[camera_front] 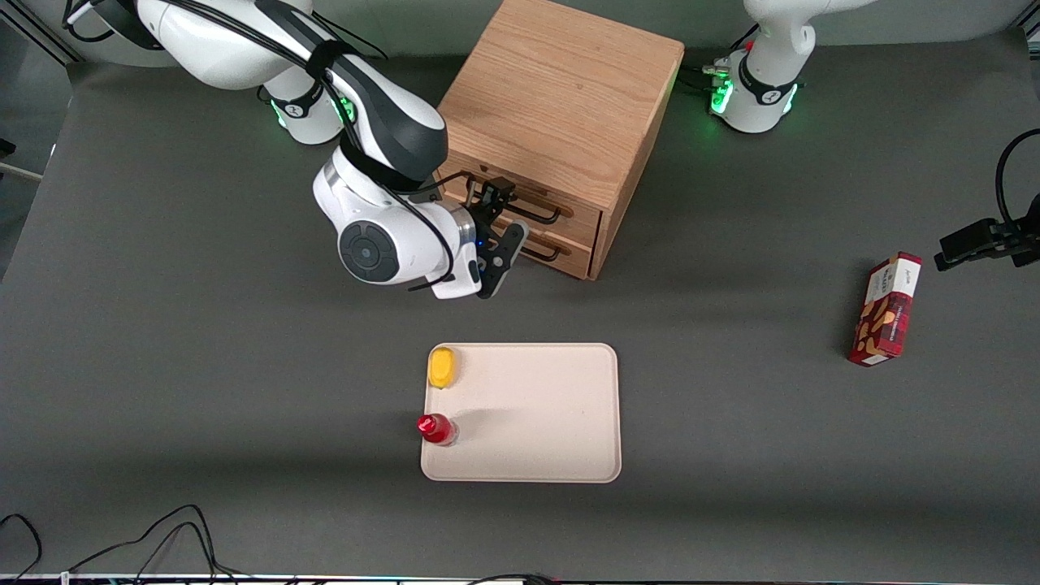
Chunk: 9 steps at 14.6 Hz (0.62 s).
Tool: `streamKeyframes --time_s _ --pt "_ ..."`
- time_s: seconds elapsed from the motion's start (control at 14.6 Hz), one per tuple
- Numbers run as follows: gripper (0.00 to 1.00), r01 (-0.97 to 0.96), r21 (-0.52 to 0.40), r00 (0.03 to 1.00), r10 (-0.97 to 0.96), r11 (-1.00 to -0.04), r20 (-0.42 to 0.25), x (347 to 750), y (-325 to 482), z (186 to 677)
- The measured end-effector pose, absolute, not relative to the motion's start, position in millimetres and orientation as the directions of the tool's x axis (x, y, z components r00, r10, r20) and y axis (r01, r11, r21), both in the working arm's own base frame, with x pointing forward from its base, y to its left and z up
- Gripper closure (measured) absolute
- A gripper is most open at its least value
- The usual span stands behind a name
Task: Open upper drawer
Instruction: 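Hook the right gripper onto the upper drawer's black handle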
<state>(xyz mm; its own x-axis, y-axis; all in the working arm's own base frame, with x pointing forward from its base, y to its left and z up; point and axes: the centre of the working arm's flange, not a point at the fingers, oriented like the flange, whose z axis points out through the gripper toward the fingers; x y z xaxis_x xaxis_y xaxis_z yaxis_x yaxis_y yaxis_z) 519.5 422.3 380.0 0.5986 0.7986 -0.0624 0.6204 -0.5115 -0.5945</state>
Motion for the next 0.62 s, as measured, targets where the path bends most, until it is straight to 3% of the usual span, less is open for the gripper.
streamKeyframes --time_s 0.62 --pt "0.0 0.648 -0.558 0.592 0.804 -0.518 -0.059 508.3 431.0 357.9"
